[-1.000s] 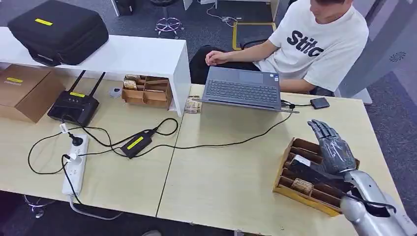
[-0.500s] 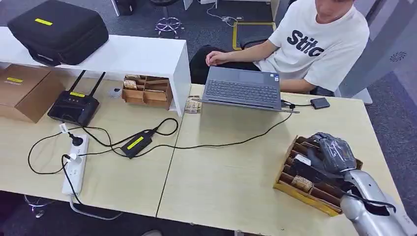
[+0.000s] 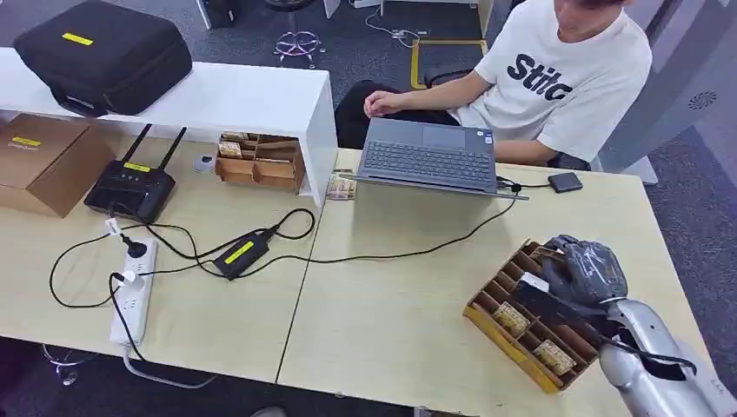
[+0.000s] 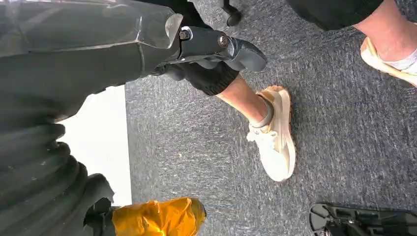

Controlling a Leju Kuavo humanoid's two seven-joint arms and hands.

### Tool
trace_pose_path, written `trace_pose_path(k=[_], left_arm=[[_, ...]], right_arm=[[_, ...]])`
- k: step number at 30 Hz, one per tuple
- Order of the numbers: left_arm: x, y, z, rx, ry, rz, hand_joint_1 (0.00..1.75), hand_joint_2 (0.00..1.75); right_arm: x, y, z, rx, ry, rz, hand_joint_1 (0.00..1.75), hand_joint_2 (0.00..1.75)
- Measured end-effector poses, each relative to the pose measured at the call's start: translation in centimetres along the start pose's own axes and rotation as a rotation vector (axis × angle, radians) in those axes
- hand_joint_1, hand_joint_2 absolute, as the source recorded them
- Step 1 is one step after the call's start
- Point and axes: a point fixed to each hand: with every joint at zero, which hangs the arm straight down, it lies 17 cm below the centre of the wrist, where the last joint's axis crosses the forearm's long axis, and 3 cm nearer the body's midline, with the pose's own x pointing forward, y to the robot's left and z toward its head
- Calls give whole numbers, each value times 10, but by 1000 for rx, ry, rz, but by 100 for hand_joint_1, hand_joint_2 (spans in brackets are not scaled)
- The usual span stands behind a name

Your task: Pass the card to the sensor for recognition and then transmit it.

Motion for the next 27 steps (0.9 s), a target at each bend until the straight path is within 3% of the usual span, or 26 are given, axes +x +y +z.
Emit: trace_pose_path(k=[4, 10, 14, 20, 27], left_arm=[[0, 0, 0, 2, 0, -4, 0, 175], [0, 1, 0, 4, 0, -11, 0, 175], [0, 1, 0, 5, 0, -16, 0, 175], [0, 1, 0, 6, 0, -31, 0, 175], [5, 2, 1, 4, -2, -53, 0, 175]], right_arm=[[12, -30, -6, -112, -39, 16, 175, 175], [48, -121, -28, -341, -116, 18, 175, 175], [67, -169, -42, -429, -155, 23, 175, 175], [101, -218, -78, -451, -196, 44, 175, 175], [168, -241, -144, -387, -205, 81, 175, 175]])
